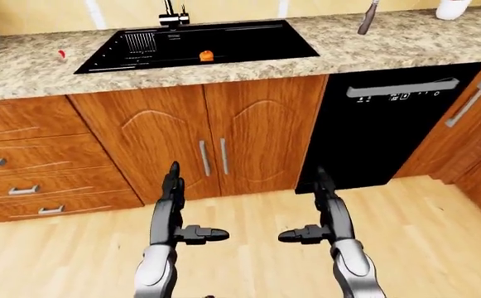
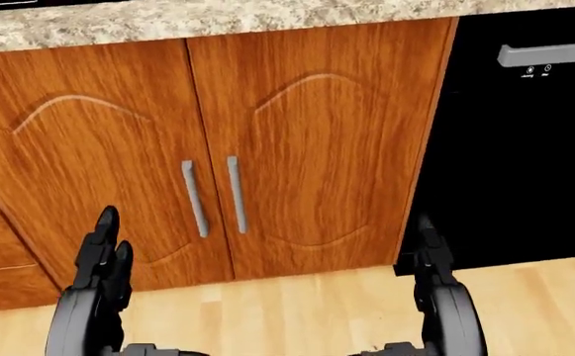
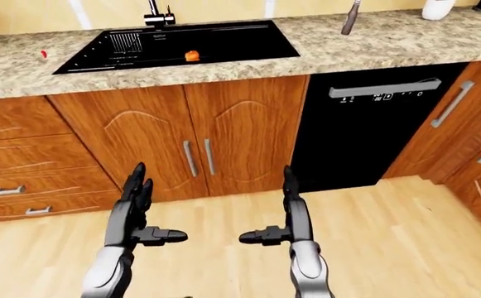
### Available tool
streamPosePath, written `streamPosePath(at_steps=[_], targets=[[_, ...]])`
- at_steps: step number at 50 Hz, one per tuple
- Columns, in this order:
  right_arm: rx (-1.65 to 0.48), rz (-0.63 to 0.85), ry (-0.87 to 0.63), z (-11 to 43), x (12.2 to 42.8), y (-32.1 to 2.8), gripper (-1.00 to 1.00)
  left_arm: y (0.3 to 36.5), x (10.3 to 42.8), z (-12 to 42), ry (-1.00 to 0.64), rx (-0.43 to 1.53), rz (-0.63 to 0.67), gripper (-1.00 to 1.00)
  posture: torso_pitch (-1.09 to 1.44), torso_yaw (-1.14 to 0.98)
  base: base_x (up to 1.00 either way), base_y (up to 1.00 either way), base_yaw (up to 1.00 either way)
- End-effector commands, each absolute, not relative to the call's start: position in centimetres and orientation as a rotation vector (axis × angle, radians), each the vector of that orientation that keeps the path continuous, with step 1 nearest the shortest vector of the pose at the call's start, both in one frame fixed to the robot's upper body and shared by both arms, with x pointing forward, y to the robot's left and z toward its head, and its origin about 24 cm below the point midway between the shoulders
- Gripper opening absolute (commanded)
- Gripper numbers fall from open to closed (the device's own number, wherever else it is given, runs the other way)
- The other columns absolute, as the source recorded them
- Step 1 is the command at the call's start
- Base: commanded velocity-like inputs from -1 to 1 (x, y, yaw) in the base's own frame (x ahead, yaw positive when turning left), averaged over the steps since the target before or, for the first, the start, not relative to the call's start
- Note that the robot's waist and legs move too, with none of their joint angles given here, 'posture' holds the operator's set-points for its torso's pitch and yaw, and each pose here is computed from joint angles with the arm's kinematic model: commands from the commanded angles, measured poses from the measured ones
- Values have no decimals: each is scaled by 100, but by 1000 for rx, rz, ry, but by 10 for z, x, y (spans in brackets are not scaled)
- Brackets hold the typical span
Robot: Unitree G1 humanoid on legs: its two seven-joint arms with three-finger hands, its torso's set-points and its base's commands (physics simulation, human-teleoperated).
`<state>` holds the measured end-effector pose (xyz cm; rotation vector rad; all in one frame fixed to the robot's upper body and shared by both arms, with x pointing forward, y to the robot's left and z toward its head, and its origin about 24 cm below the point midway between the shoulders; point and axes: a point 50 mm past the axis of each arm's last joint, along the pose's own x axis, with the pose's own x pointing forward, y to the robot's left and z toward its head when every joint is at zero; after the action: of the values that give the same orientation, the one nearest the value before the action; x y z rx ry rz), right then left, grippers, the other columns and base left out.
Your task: Turn the sink spout to the right.
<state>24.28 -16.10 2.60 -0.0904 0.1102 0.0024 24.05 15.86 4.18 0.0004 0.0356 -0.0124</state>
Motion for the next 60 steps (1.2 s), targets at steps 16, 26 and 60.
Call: streamPosePath(at_steps=[16, 26, 60], targets=[[-84, 24, -2, 46, 246, -156, 100, 162, 242, 59, -48, 8, -4, 100, 0, 0, 0, 62, 0], [-86, 23, -1, 47, 247, -156, 100, 163, 243, 60, -49, 7, -2, 100, 0, 0, 0, 0, 0], [-131, -4, -77, 214, 298, -189, 100, 178, 309, 178, -162, 31, 69, 100, 0, 0, 0, 0, 0]])
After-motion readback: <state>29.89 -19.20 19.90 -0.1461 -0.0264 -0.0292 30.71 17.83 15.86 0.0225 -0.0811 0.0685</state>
